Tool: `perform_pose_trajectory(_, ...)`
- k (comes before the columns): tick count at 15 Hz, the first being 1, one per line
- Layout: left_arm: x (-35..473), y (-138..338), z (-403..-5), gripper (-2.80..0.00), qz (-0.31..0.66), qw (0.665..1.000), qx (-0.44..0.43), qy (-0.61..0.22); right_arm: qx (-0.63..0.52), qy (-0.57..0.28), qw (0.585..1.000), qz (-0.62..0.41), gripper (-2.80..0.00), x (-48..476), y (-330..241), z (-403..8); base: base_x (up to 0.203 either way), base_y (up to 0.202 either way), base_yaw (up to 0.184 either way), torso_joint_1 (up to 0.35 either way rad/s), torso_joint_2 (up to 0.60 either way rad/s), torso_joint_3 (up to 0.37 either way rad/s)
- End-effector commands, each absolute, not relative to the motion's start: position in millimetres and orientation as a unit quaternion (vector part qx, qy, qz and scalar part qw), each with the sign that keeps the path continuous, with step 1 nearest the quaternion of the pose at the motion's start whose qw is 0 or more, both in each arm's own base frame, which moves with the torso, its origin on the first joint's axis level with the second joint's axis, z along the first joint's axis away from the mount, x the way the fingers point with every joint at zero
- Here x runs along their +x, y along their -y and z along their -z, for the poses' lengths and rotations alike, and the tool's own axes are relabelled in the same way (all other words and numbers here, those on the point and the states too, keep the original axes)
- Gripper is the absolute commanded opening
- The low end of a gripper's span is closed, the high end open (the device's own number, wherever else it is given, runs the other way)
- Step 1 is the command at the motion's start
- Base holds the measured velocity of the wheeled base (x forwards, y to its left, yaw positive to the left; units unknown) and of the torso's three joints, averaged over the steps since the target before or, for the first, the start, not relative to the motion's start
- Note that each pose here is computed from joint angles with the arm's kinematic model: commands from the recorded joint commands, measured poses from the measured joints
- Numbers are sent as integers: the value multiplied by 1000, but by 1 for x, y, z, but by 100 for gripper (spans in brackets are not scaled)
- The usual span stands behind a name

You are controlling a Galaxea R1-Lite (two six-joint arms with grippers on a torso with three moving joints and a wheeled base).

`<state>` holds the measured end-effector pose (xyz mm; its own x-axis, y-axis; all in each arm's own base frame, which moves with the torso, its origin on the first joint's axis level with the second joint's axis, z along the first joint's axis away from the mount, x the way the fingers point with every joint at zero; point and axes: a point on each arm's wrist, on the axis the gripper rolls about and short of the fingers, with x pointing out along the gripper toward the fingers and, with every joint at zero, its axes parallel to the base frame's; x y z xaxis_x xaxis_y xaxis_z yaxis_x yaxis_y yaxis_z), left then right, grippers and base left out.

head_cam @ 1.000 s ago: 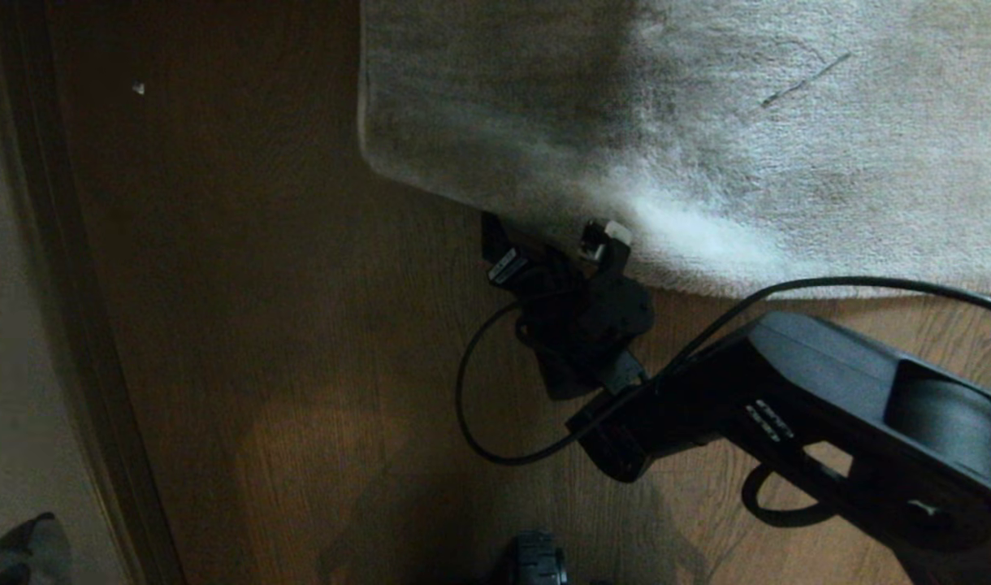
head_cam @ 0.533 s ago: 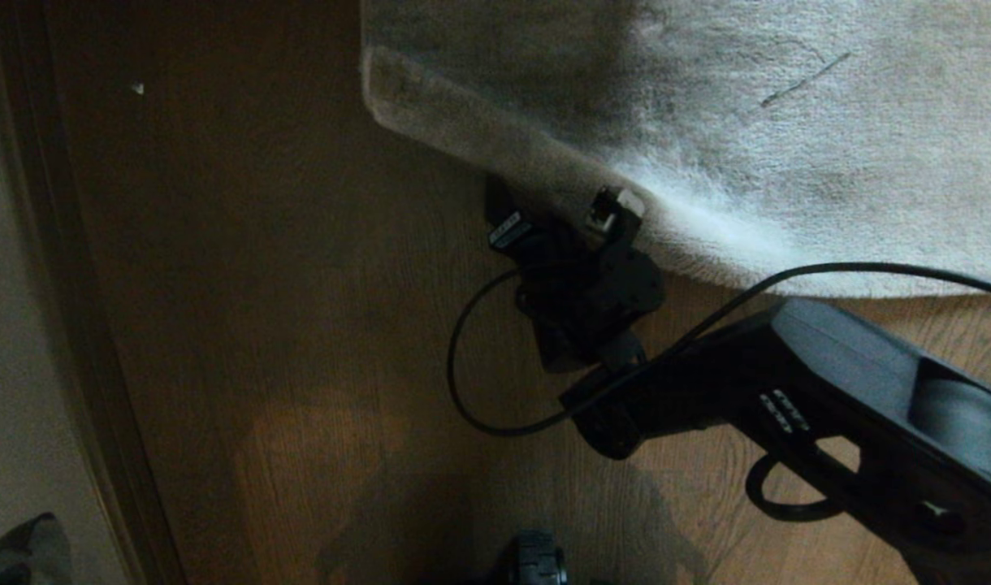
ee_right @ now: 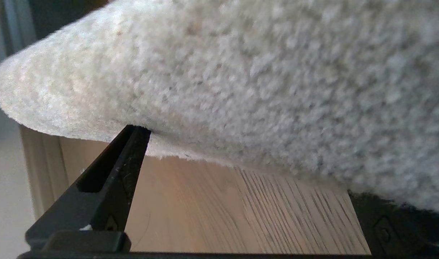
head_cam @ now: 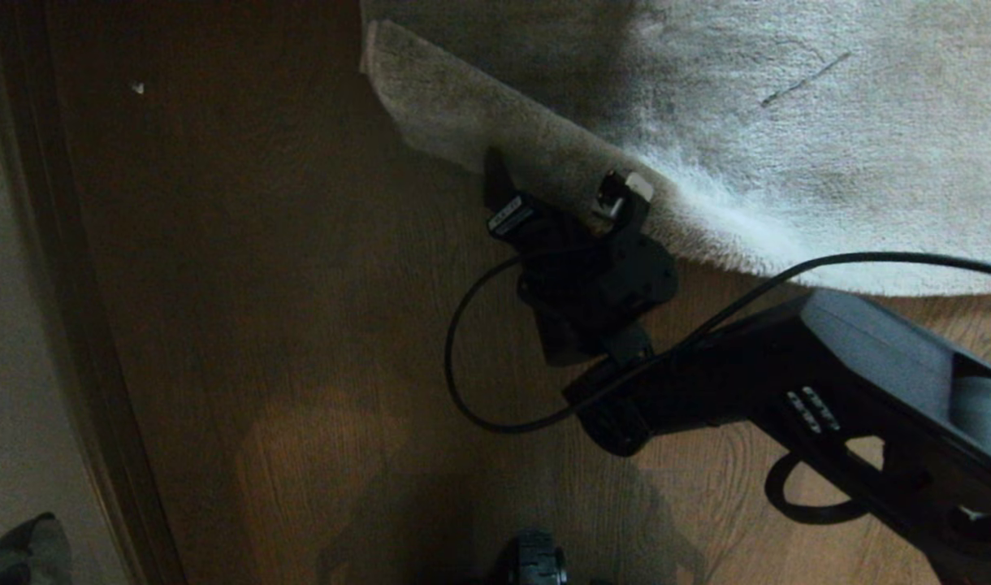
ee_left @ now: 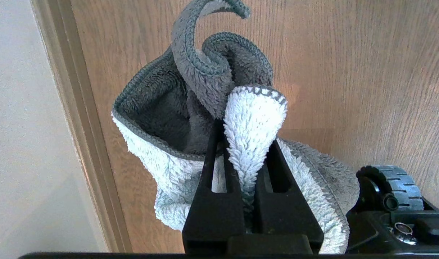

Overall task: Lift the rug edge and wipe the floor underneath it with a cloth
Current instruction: Lift up the carpet

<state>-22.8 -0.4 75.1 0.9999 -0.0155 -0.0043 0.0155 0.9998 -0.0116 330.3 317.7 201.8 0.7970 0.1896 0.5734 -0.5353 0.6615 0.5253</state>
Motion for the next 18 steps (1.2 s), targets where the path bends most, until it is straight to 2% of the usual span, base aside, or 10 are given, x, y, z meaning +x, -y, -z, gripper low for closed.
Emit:
perform_pose_trajectory(1,-23,0,-75,-280,8,1000,-6,-2,356,251,879,-195,0,338,-310,-193,0,0,0,0,0,0)
perform_pose_trajectory(5,-23,0,-75,-280,8,1000,-6,-2,349,244,885,-186,0,344,-305,-188,0,0,0,0,0,0)
perform_pose_trajectory(11,-23,0,-75,-280,8,1000,-6,-2,370,265,866,-206,0,324,-307,-219,0,0,0,0,0,0)
perform_pose_trajectory(18,-23,0,-75,-280,8,1000,-6,-2,389,260,849,-244,0,293,-330,-237,0,0,0,0,0,0)
